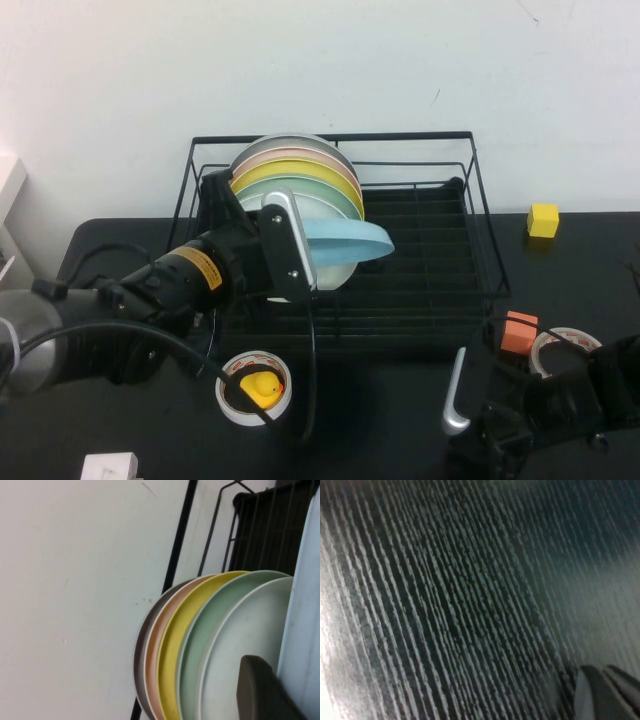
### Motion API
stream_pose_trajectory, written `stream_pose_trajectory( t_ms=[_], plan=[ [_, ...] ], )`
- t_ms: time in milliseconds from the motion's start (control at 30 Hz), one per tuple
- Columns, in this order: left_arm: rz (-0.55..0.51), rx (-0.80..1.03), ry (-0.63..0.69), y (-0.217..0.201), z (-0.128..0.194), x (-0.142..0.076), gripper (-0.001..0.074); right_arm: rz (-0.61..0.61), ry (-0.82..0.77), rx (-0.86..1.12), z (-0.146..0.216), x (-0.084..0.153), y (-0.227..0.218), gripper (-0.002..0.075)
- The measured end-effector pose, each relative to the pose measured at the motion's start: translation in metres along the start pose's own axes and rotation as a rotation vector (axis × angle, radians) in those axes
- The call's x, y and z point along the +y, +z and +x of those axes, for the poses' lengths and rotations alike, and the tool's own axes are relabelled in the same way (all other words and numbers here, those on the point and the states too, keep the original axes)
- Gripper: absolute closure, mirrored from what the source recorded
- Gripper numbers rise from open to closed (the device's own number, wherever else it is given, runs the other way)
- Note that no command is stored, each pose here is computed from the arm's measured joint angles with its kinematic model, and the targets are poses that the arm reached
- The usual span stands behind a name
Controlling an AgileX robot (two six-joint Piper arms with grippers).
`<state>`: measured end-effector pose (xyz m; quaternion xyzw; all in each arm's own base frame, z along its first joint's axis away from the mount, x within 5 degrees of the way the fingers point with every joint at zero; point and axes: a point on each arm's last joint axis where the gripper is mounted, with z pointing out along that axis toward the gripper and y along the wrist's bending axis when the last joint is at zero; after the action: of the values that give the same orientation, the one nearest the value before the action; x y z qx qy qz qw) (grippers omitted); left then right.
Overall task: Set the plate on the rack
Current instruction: Place the plate on the rack
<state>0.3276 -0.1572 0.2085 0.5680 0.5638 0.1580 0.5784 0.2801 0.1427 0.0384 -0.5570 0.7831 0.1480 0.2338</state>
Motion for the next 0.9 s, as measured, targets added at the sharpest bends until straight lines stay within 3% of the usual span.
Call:
stream_pose_trajectory(
  t_ms=[300, 567, 900],
  plan=[
    [-0.039, 0.007, -0.089, 0.007, 0.013, 0.003, 0.0644, 0.001, 0.000, 0.001, 0.000, 0.000, 0.000, 0.0721],
    [-0.006, 0.028, -0.078, 0.015, 0.020, -0.008, 0.0643, 0.001, 0.000, 0.001, 0.000, 0.000, 0.000, 0.0721],
    [-0.032, 0.050, -0.100, 0.016, 0.023, -0.007, 0.0642, 0.001, 0.000, 0.001, 0.000, 0.000, 0.000, 0.0721]
  ],
)
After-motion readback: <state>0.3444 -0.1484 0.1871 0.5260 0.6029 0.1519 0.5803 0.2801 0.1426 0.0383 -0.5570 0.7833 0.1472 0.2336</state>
